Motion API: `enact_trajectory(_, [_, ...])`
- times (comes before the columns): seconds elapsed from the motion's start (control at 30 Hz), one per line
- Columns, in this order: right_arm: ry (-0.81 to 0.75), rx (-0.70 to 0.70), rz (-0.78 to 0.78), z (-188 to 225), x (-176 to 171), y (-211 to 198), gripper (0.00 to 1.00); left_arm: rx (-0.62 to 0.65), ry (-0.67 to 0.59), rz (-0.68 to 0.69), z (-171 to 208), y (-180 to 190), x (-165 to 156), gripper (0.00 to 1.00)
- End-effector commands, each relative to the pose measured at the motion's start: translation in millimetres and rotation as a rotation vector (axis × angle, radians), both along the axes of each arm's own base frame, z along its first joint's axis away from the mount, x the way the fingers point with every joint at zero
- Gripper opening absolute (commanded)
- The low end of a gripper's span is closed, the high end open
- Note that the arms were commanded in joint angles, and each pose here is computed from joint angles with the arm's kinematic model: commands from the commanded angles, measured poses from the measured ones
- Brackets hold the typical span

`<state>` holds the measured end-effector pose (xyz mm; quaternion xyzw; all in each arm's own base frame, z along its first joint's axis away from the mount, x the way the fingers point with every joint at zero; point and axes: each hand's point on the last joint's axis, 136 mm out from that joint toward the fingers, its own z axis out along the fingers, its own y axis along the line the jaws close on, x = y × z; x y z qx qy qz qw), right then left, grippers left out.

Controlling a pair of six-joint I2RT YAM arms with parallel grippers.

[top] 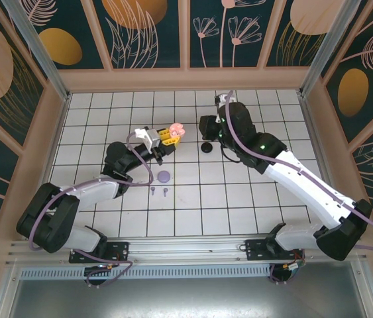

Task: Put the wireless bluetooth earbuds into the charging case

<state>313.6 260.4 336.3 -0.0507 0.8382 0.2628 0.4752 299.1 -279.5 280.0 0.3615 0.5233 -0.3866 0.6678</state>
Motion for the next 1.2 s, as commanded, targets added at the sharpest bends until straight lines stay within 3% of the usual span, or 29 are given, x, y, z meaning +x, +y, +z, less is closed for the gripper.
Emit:
enact_trajectory(0.0, [-0.152,0.047,0.099,41.7,-4.0,12.2,0.18,0.003,-0.027,-0.058,8.4,-10.6,-3.6,0.0])
enact_trajectory(0.27, [-0.236,0.114,0.194,51.6,-17.5,27.5,0.18,0.002,-0.041,-0.113,15.1,-22.6,-4.3,0.0])
enact_trajectory(1.17, [-0.14,0.099,0.213,9.0,-22.2,49.4,0.18,-0.008,-0.044,-0.119,22.4,-27.6,-0.7,0.0])
